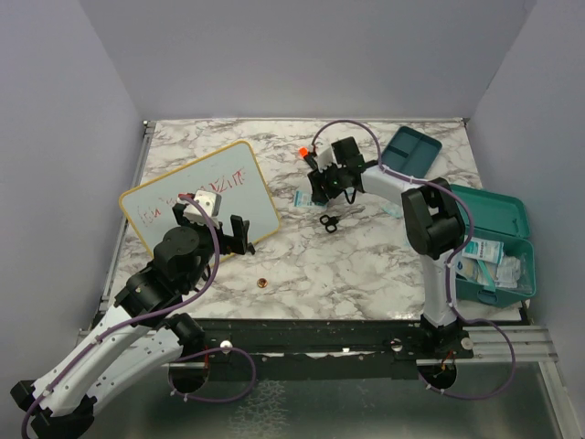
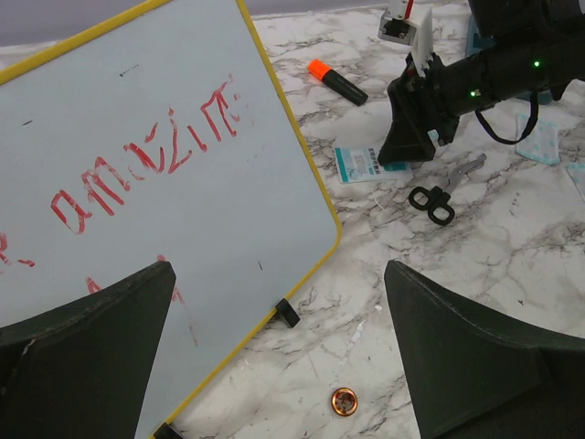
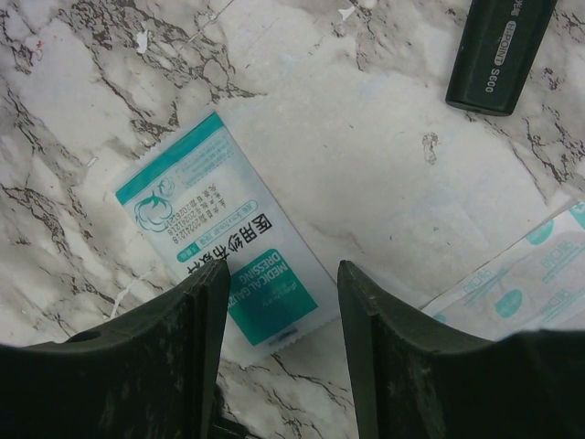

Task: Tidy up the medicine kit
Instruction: Pick up the medical item at the center of the board.

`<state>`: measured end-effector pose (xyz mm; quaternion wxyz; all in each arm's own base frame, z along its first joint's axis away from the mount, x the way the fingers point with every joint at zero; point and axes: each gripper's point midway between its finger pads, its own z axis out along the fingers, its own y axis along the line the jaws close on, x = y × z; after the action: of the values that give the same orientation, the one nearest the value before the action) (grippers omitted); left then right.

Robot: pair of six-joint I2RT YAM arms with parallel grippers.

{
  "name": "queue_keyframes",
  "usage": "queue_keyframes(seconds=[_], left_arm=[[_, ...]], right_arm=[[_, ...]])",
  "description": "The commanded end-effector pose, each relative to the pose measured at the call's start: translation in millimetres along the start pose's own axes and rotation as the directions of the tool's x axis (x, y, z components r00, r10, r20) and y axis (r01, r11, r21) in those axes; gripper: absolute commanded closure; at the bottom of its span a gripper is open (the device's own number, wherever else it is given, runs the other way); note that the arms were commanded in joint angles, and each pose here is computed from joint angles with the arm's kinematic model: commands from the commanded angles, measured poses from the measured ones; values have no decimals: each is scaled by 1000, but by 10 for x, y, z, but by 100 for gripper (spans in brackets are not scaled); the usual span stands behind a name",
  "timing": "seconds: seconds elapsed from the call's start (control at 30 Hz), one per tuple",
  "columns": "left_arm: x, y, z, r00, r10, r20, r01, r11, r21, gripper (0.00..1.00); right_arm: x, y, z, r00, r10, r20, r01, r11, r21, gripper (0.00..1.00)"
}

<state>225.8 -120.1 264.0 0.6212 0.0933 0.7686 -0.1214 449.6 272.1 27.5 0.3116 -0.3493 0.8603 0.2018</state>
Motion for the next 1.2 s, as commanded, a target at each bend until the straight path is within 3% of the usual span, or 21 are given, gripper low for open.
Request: queue_keyframes(seconds=[0.0, 0.67, 0.97, 1.17], left_arm=[[14, 29, 12, 1000, 9, 8, -9, 1000, -14, 1], [-26, 59, -13, 1000, 2, 25, -2, 1000, -26, 1], [-27, 64, -15, 1000, 1, 27, 0, 1000, -28, 1], [-18, 63, -12, 1000, 3, 24, -3, 1000, -27, 1]], right_arm=[[628, 169, 8, 982, 41, -184, -51, 997, -51, 45], [691, 351, 13, 968, -73, -241, 88, 995, 52, 31], [777, 436, 93, 964, -67, -258, 76, 997, 28, 46], [681, 475, 66, 975, -54, -217, 60, 998, 26, 49]])
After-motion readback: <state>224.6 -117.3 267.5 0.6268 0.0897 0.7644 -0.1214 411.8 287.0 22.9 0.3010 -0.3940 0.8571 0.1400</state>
